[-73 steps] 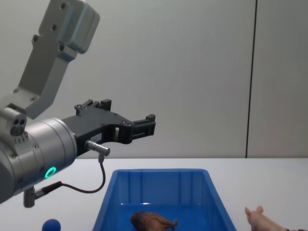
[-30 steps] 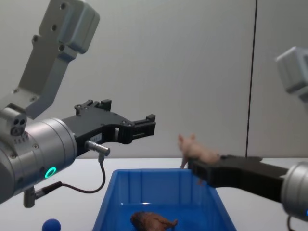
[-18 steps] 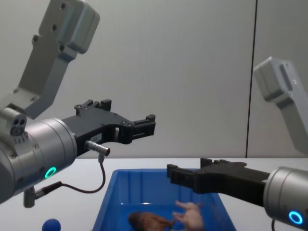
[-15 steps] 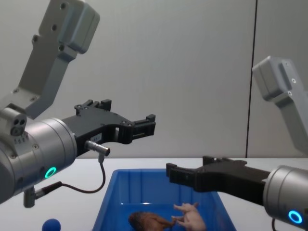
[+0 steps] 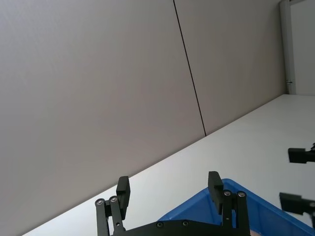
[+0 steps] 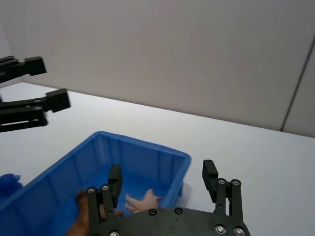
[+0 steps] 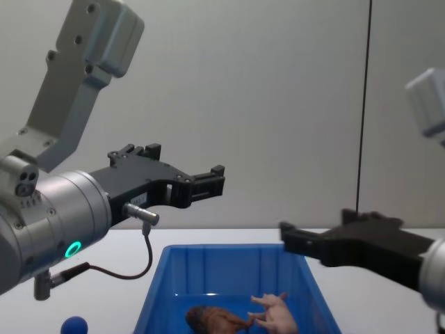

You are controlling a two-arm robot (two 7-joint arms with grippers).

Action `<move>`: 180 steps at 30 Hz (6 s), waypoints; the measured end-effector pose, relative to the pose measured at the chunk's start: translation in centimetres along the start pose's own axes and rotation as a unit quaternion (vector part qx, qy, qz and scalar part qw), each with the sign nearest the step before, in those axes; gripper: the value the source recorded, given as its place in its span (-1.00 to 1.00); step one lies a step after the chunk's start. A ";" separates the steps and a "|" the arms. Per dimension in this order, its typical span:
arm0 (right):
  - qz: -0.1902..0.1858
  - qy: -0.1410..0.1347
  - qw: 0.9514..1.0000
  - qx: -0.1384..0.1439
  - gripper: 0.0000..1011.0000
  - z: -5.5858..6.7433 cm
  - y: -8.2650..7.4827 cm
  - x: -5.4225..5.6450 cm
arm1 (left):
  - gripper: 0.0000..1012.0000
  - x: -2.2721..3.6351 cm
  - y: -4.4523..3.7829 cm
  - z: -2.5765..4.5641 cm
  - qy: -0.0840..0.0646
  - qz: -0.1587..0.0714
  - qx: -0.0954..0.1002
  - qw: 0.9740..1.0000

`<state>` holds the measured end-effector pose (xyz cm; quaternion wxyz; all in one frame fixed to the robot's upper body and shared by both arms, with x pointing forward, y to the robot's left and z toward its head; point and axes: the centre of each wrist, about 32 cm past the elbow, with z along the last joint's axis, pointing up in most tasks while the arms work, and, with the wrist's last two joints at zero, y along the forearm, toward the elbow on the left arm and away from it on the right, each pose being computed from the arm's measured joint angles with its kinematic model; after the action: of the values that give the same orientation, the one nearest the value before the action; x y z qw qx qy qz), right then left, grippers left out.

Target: Pick up the two dolls from the table and place them into the box.

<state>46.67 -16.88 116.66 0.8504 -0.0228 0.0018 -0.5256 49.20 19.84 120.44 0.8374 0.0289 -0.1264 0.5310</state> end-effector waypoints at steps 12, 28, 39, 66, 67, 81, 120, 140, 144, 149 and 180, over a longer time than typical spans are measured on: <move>-0.065 0.000 0.998 0.008 0.98 -0.3 -2.7 0.7 | 0.98 0.00 0.00 0.00 0.000 0.000 0.000 1.000; -0.097 0.002 0.995 0.011 0.98 -0.5 -4.1 1.0 | 0.98 0.07 0.23 -0.01 0.001 0.005 0.006 1.000; -0.104 0.003 0.994 0.012 0.98 -0.5 -4.5 1.1 | 0.98 0.53 1.63 0.28 0.011 0.044 0.048 0.998; -0.108 0.003 0.994 0.013 0.98 -0.5 -4.6 1.1 | 0.98 3.32 5.65 -1.19 0.045 0.088 0.175 0.980; -0.108 0.003 0.994 0.013 0.98 -0.5 -4.7 1.1 | 0.98 3.49 5.70 -1.43 0.048 0.086 0.179 0.979; -0.109 0.003 0.994 0.012 0.98 -0.5 -4.7 1.1 | 0.98 4.63 5.48 -3.29 0.071 0.067 0.204 0.974; -0.109 0.003 0.994 0.012 0.98 -0.5 -4.7 1.1 | -0.40 4.97 5.07 -5.99 0.123 0.047 0.238 0.962; -0.109 0.003 0.994 0.012 0.98 -0.5 -4.7 1.1 | -0.66 4.64 5.13 -5.77 0.131 0.048 0.201 0.970; -0.109 0.003 0.994 0.012 0.98 -0.5 -4.7 1.1 | -0.70 4.70 4.97 -4.98 0.122 0.043 0.177 0.976; -0.109 0.003 0.994 0.012 0.98 -0.5 -4.7 1.1 | -0.71 4.83 4.68 -4.03 0.112 0.032 0.150 0.982; -0.109 0.003 0.994 0.012 0.98 -0.5 -4.7 1.1 | -0.32 5.26 1.81 -0.27 0.098 -0.150 0.000 0.984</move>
<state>42.97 -19.97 116.39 0.7884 -0.0108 -0.0047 -0.6150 49.75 25.32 121.30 0.9160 -0.0040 -0.0380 0.3995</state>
